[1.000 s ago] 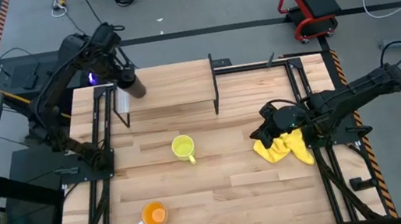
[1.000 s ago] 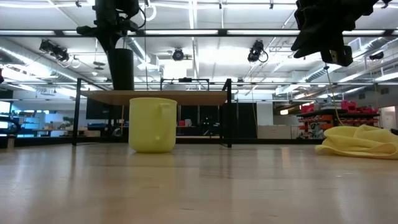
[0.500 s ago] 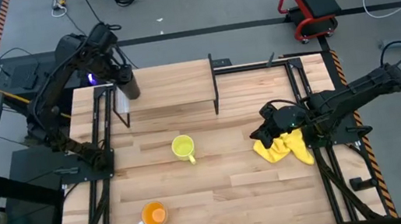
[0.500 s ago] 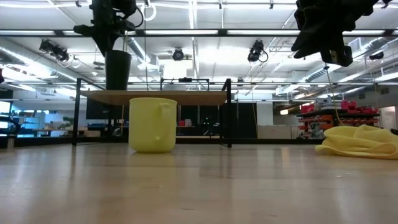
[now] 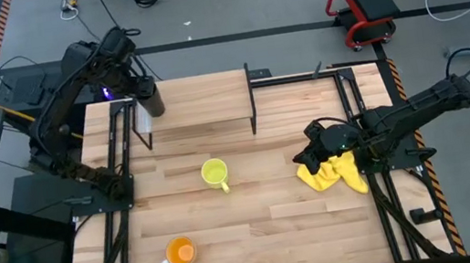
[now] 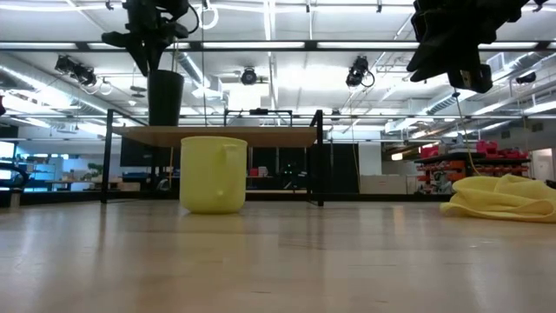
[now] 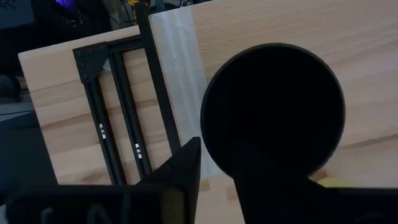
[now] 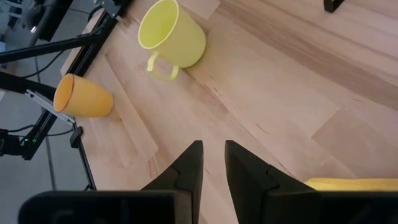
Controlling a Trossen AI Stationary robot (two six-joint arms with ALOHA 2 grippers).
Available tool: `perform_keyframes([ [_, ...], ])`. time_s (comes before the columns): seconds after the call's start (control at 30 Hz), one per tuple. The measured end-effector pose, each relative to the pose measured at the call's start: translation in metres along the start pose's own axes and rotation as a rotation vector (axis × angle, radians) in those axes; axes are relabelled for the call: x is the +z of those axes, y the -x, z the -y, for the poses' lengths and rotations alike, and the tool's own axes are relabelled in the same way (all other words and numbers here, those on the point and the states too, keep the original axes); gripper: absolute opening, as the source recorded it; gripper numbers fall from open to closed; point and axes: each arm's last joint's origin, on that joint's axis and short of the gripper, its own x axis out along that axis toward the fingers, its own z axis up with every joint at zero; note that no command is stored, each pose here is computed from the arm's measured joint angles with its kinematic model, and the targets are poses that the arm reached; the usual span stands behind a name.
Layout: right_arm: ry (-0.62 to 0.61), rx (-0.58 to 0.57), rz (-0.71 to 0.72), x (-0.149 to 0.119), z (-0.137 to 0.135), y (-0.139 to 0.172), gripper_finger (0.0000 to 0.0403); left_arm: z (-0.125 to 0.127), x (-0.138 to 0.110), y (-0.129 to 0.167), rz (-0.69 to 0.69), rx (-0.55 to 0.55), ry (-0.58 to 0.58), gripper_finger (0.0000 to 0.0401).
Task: Stack small to large cups/mugs on shelf
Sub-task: Put the orange mug on the shelf
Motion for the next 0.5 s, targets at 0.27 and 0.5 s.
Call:
perform_keyframes([
  [0.27,0.012,-0.003,0.004,0.000,0.000,0.000,0.0075,-0.006,-0.011,0.016,0.045,-0.037,0.020,0.0128],
  [0.5,0.019,-0.002,0.004,0.000,0.000,0.000,0.0075,-0.018,-0.034,0.043,0.115,-0.122,0.040,0.0149],
])
